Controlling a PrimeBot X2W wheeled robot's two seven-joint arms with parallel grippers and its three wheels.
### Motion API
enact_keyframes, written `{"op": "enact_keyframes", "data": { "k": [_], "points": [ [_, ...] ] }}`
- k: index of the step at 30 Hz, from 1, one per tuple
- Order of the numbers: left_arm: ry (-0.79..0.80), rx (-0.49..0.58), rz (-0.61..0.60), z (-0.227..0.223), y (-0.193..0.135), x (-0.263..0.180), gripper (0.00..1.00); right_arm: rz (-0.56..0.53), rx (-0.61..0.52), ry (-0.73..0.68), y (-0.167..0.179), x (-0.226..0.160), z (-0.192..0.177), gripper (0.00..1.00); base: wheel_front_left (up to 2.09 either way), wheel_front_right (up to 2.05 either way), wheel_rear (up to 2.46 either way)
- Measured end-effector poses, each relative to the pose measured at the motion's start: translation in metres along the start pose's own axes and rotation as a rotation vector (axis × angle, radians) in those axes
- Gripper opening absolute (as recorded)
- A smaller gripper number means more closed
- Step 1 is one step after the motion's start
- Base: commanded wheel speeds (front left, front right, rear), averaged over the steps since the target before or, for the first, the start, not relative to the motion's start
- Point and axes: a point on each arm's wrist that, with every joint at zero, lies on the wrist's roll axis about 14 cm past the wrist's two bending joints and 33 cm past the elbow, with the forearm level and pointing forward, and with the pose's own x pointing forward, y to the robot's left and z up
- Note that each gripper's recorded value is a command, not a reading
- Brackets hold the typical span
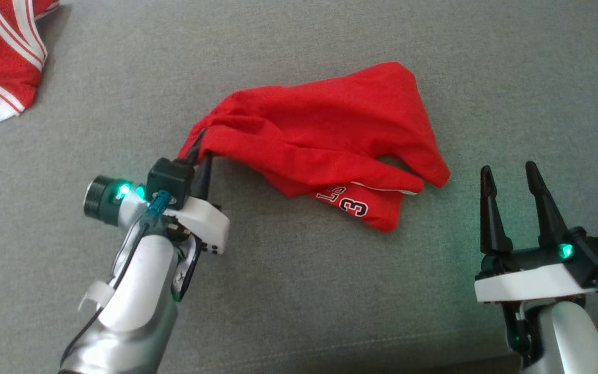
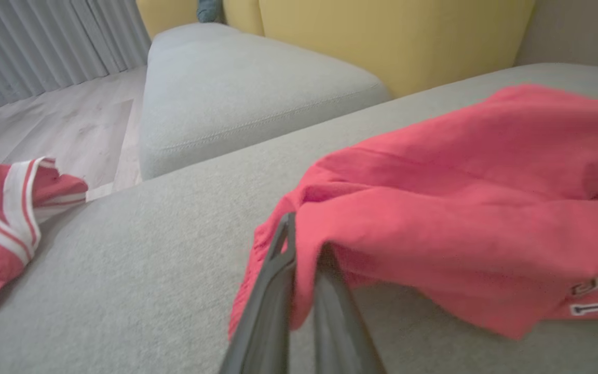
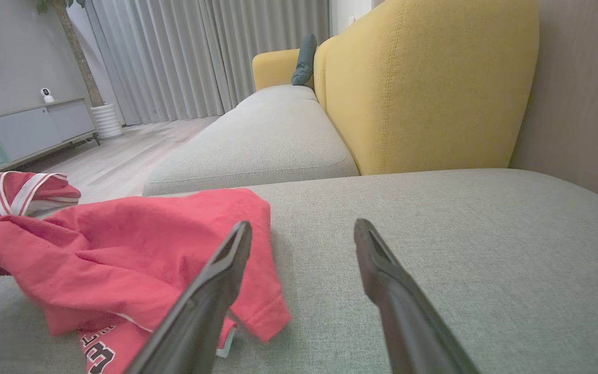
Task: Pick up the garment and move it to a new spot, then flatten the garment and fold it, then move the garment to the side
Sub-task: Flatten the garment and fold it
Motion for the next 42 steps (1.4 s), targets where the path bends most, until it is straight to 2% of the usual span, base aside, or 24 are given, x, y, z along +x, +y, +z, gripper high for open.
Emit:
{"op": "enact_keyframes", "data": {
  "k": [6, 11, 20, 26, 31, 37, 38, 39, 40, 41, 42],
  "points": [
    [-0.049, -0.011, -0.041, 0.014, -0.009, -0.016, 0.00, 0.014, 0.003, -0.018, 0.005, 0.001, 0.006, 1.00, 0.00, 0.00, 0.00],
    [-0.011, -0.047, -0.053, -0.001, -0.016, -0.056, 0.00, 0.054, 0.010, -0.043, 0.018, 0.003, 0.014, 1.00, 0.00, 0.00, 0.00],
    [0.133, -0.134, -0.082, -0.016, -0.026, -0.096, 0.00, 0.092, 0.017, -0.048, 0.031, -0.003, 0.016, 1.00, 0.00, 0.00, 0.00],
    [0.150, -0.145, -0.078, -0.014, -0.016, -0.077, 0.00, 0.090, 0.017, -0.035, 0.031, -0.005, 0.012, 1.00, 0.00, 0.00, 0.00],
    [0.160, -0.119, -0.060, -0.010, 0.005, -0.038, 0.00, 0.058, 0.017, -0.016, 0.020, -0.006, 0.006, 1.00, 0.00, 0.00, 0.00],
    [0.243, -0.114, -0.048, -0.036, 0.018, -0.007, 0.00, 0.014, 0.014, 0.020, 0.006, -0.004, -0.006, 1.00, 0.00, 0.00, 0.00],
    [0.251, -0.114, -0.048, -0.040, 0.019, -0.003, 0.11, 0.009, 0.012, 0.022, 0.004, -0.002, -0.007, 1.00, 0.00, 0.00, 0.00],
    [0.255, -0.113, -0.049, -0.043, 0.020, 0.001, 0.33, 0.005, 0.010, 0.021, 0.002, 0.000, -0.007, 1.00, 0.00, 0.00, 0.00],
    [0.254, -0.113, -0.049, -0.045, 0.021, 0.006, 0.50, 0.001, 0.008, 0.022, 0.001, 0.002, -0.008, 1.00, 0.00, 0.00, 0.00],
    [0.254, -0.112, -0.049, -0.046, 0.022, 0.010, 1.00, -0.003, 0.007, 0.023, -0.001, 0.004, -0.008, 1.00, 0.00, 0.00, 0.00],
    [0.253, -0.111, -0.048, -0.048, 0.024, 0.013, 1.00, -0.006, 0.008, 0.025, -0.002, 0.005, -0.009, 1.00, 0.00, 0.00, 0.00]
  ]
}}
